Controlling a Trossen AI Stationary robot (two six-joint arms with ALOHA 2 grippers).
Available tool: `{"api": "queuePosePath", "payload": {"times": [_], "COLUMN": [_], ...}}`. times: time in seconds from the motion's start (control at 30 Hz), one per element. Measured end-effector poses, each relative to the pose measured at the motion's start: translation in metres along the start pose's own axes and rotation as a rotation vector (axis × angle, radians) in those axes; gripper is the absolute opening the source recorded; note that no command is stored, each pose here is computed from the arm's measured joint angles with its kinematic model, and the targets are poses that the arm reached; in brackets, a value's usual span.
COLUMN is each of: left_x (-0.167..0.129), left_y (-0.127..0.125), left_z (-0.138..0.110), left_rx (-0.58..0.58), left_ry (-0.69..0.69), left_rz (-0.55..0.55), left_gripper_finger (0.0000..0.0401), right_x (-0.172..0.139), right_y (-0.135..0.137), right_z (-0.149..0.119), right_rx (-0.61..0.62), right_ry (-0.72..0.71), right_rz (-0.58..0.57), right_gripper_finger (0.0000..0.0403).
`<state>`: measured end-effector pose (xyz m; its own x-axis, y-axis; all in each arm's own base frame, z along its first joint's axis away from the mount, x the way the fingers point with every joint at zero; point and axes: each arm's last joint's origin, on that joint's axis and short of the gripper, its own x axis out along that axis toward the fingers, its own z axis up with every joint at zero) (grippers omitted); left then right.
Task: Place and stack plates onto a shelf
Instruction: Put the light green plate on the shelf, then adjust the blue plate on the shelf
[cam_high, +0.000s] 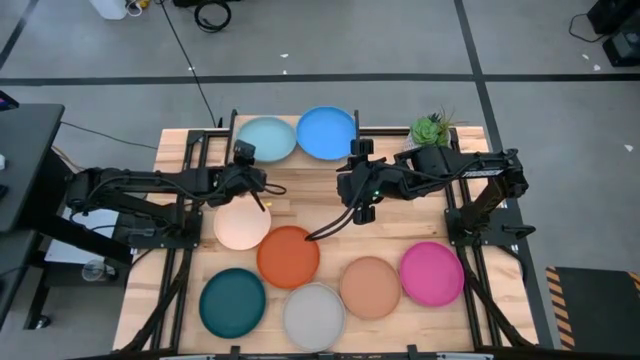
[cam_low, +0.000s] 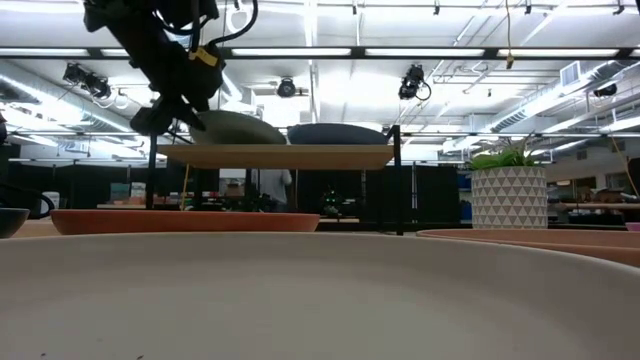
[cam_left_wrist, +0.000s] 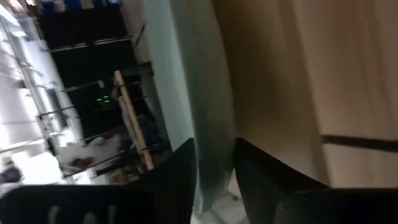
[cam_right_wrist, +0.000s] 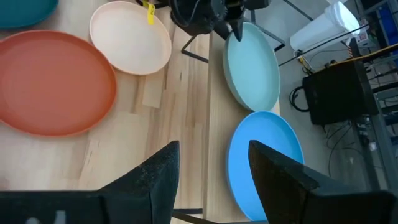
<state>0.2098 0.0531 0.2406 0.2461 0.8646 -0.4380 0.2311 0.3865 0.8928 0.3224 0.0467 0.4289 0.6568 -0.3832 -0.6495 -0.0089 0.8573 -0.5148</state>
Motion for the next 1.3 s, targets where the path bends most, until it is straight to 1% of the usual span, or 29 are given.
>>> {"api": "queuePosePath", "payload": {"times": [0.1, 0.23, 0.37, 0.43, 0.5, 0.57, 0.67, 0.77, 0.87, 0.9, 1.0, 1.07, 1.2, 1.3], "left_x": [0.000, -0.001, -0.011, -0.019, -0.026, -0.034, -0.043, -0.053, -0.060, -0.060, -0.057, -0.054, -0.054, -0.051], "left_y": [-0.002, -0.002, 0.003, 0.009, 0.020, 0.026, 0.037, 0.041, 0.041, 0.040, 0.036, 0.033, 0.037, 0.046], "left_z": [0.000, 0.000, -0.001, -0.004, -0.005, -0.011, -0.013, -0.010, -0.003, 0.000, 0.008, 0.011, 0.014, 0.017], "left_rx": [-0.040, -0.063, -0.084, -0.127, -0.206, -0.240, -0.339, -0.427, -0.486, -0.514, -0.585, -0.600, -0.619, -0.695], "left_ry": [-0.012, -0.009, -0.034, -0.066, -0.107, -0.115, -0.136, -0.205, -0.297, -0.329, -0.383, -0.400, -0.430, -0.474], "left_rz": [-0.025, -0.018, -0.003, -0.044, -0.101, -0.187, -0.246, -0.335, -0.422, -0.436, -0.419, -0.406, -0.362, -0.313], "left_gripper_finger": [0.0139, 0.0175, 0.0202, 0.0210, 0.0214, 0.0215, 0.0215, 0.0215, 0.0215, 0.0215, 0.0215, 0.0215, 0.0215, 0.0215], "right_x": [0.000, 0.000, 0.000, 0.000, 0.000, 0.000, 0.008, 0.028, 0.057, 0.066, 0.082, 0.090, 0.103, 0.110], "right_y": [0.000, 0.000, 0.000, 0.000, 0.000, 0.000, 0.006, 0.016, 0.024, 0.025, 0.022, 0.015, -0.010, -0.027], "right_z": [0.000, 0.000, 0.000, 0.000, 0.000, 0.000, -0.003, -0.012, -0.025, -0.031, -0.043, -0.052, -0.065, -0.072], "right_rx": [0.002, 0.002, 0.002, 0.002, 0.007, 0.022, 0.049, 0.050, 0.047, 0.039, 0.046, 0.049, 0.083, 0.115], "right_ry": [0.000, 0.000, 0.000, 0.000, 0.000, 0.000, 0.019, 0.074, 0.121, 0.151, 0.200, 0.246, 0.305, 0.312], "right_rz": [0.000, 0.000, 0.000, 0.001, 0.001, 0.007, 0.023, 0.027, 0.020, 0.017, -0.018, -0.052, -0.081, -0.086], "right_gripper_finger": [0.0197, 0.0197, 0.0197, 0.0197, 0.0197, 0.0197, 0.0197, 0.0197, 0.0197, 0.0197, 0.0197, 0.0197, 0.0197, 0.0197]}}
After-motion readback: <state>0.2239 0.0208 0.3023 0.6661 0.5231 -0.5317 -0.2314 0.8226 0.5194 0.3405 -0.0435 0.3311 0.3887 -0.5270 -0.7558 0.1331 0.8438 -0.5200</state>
